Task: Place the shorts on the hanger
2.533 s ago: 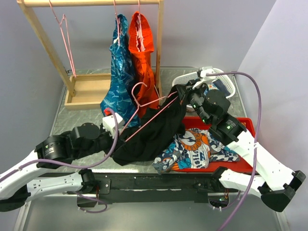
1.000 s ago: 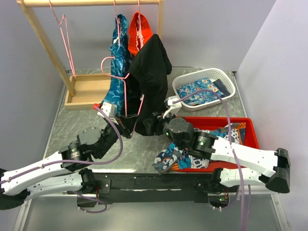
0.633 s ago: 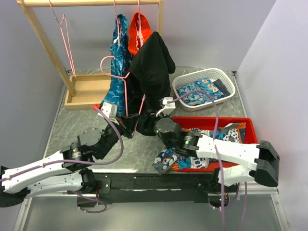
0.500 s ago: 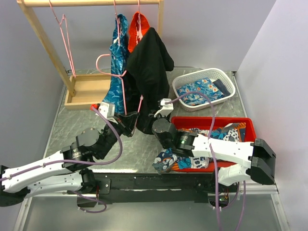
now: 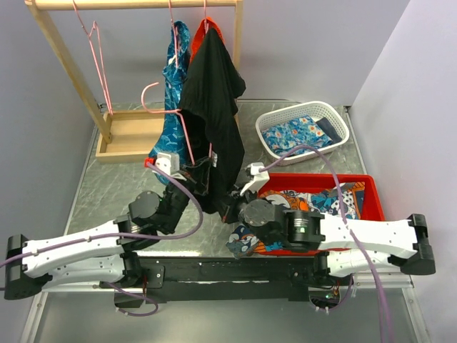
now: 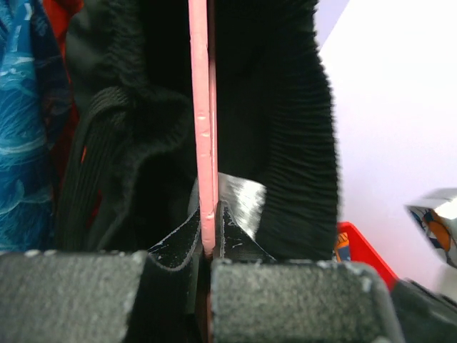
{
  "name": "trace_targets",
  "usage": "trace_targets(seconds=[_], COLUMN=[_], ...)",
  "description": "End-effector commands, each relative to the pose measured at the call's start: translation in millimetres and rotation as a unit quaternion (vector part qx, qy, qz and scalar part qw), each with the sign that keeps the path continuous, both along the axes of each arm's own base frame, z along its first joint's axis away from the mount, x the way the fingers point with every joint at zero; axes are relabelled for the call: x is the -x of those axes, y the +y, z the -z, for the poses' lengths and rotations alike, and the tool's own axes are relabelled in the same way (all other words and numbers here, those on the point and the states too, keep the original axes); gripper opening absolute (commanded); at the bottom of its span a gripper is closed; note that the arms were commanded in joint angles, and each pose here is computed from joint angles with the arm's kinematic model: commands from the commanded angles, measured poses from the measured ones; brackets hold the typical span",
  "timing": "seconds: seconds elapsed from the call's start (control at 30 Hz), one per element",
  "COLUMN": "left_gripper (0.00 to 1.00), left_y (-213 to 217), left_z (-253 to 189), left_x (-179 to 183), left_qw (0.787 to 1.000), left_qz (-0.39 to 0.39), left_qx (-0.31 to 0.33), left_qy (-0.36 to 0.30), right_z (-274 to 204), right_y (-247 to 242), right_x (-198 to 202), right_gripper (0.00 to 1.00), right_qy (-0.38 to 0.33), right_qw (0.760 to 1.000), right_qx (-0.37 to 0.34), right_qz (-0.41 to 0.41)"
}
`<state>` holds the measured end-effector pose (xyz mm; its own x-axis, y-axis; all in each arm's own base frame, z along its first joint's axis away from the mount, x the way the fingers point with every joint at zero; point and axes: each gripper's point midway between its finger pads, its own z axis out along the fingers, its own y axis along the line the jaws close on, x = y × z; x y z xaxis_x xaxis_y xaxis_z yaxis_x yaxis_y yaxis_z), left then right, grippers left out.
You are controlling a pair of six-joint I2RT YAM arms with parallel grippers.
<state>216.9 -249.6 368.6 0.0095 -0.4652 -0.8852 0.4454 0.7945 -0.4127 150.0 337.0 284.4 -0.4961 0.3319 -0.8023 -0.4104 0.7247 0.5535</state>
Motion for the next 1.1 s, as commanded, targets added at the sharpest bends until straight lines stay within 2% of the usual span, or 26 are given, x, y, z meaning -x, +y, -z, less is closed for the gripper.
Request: trace_targets(seconds=[0.0, 0.1, 0.17, 0.23, 0.27, 0.37, 0.47, 0.6, 0.7, 0.97, 1.07], left_gripper=[0.01, 0.01, 0.01, 0.01, 0.01, 0.01, 0.01, 0.01, 0.01, 0.01, 0.09], left_y=[0, -12, -18, -23, -25, -32, -37, -36, -40, -31, -29], left_z=[-24, -5, 12, 24, 41, 60, 103, 153, 194, 260, 278], left_x=[-5, -8, -7, -1, 2, 13, 30, 46, 54, 67, 66], left_qw=[0.998, 0.999, 1.0, 0.999, 0.998, 0.994, 0.982, 0.966, 0.952, 0.926, 0.92], left_qz=[-0.019, -0.012, -0.001, 0.026, 0.035, 0.074, 0.116, 0.139, 0.152, 0.138, 0.124], left_qx=[0.053, 0.039, 0.02, 0.03, 0.009, -0.003, -0.028, -0.042, -0.078, -0.131, -0.149], left_qy=[-0.028, -0.013, 0.007, 0.03, 0.045, 0.085, 0.146, 0.214, 0.254, 0.325, 0.341], right_z=[-23, -37, -39, -44, -44, -39, -25, 23, 55, 119, 142], right_y=[-5, -1, -6, -12, -14, -17, -15, -11, -8, -10, -5], right_x=[22, 31, 30, 25, 23, 15, 6, -5, -15, -28, -27], right_gripper=[0.0, 0.0, 0.0, 0.0, 0.0, 0.0, 0.0, 0.0, 0.0, 0.0, 0.0], right_qy=[0.021, 0.025, 0.024, 0.018, 0.016, 0.017, 0.029, 0.064, 0.095, 0.138, 0.156], right_qw=[0.999, 0.998, 0.998, 0.999, 0.999, 1.0, 0.999, 0.998, 0.995, 0.989, 0.986], right_qx=[-0.012, -0.026, -0.021, -0.022, -0.019, -0.008, -0.003, 0.01, 0.016, 0.049, 0.061], right_qz=[-0.031, -0.059, -0.053, -0.038, -0.033, -0.024, -0.022, -0.02, -0.019, -0.007, -0.014])
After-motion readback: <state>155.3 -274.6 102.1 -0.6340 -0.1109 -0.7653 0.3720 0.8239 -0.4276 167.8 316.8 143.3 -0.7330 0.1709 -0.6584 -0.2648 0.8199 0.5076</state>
